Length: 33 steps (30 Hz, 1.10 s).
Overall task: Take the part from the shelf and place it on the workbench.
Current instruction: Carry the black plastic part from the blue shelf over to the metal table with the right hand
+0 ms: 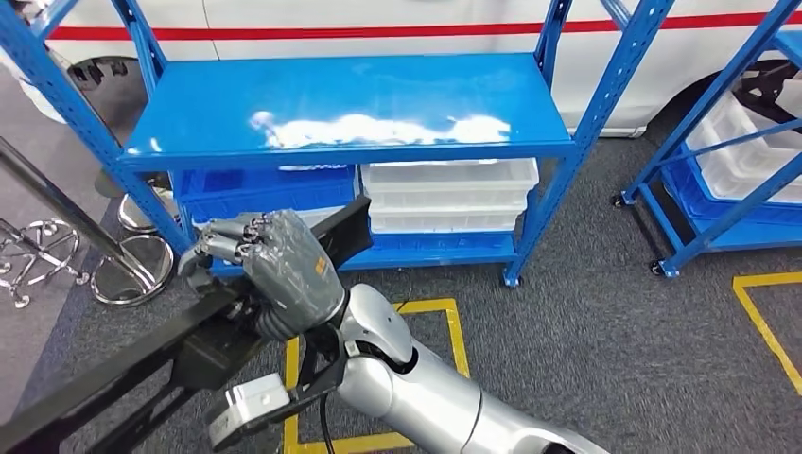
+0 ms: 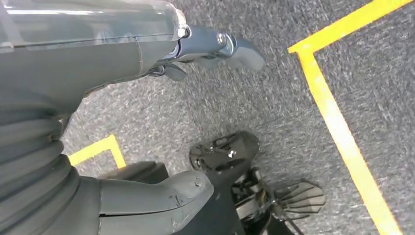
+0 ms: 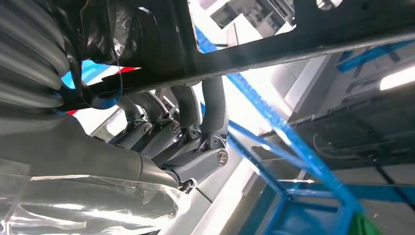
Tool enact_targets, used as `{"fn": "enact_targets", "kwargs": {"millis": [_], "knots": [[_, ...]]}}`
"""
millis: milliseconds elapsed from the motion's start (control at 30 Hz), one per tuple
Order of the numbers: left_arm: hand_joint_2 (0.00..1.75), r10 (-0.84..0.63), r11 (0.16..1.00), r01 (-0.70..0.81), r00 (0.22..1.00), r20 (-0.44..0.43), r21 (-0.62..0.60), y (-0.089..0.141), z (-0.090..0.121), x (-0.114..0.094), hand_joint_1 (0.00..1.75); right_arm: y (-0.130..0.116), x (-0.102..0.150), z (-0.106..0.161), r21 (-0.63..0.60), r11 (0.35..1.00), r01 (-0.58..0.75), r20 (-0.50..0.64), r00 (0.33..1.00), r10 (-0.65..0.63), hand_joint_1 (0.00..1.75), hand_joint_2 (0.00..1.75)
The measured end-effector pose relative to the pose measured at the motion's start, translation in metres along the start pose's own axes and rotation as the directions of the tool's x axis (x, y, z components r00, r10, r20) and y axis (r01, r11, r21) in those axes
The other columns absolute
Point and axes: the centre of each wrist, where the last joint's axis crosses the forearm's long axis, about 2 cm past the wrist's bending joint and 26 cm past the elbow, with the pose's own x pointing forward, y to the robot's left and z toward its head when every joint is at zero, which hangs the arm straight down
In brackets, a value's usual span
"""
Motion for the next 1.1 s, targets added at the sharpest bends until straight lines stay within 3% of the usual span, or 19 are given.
{"fn": "enact_targets", "kwargs": {"millis": [433,1100], "knots": [[1.75,0.053,0.999,-0.053,0.999,0.013,-0.006,-0.013,0.003,-0.002,0.00,0.000,-0.003,0.008,0.007,1.000,0.001,-0.012,1.000,-0.001,1.75,1.75],[1.75,0.069,0.998,-0.069,0.998,0.012,0.001,-0.013,0.004,-0.004,0.00,0.002,-0.003,0.009,0.012,1.000,0.004,-0.011,1.000,-0.003,1.75,1.75]]}}
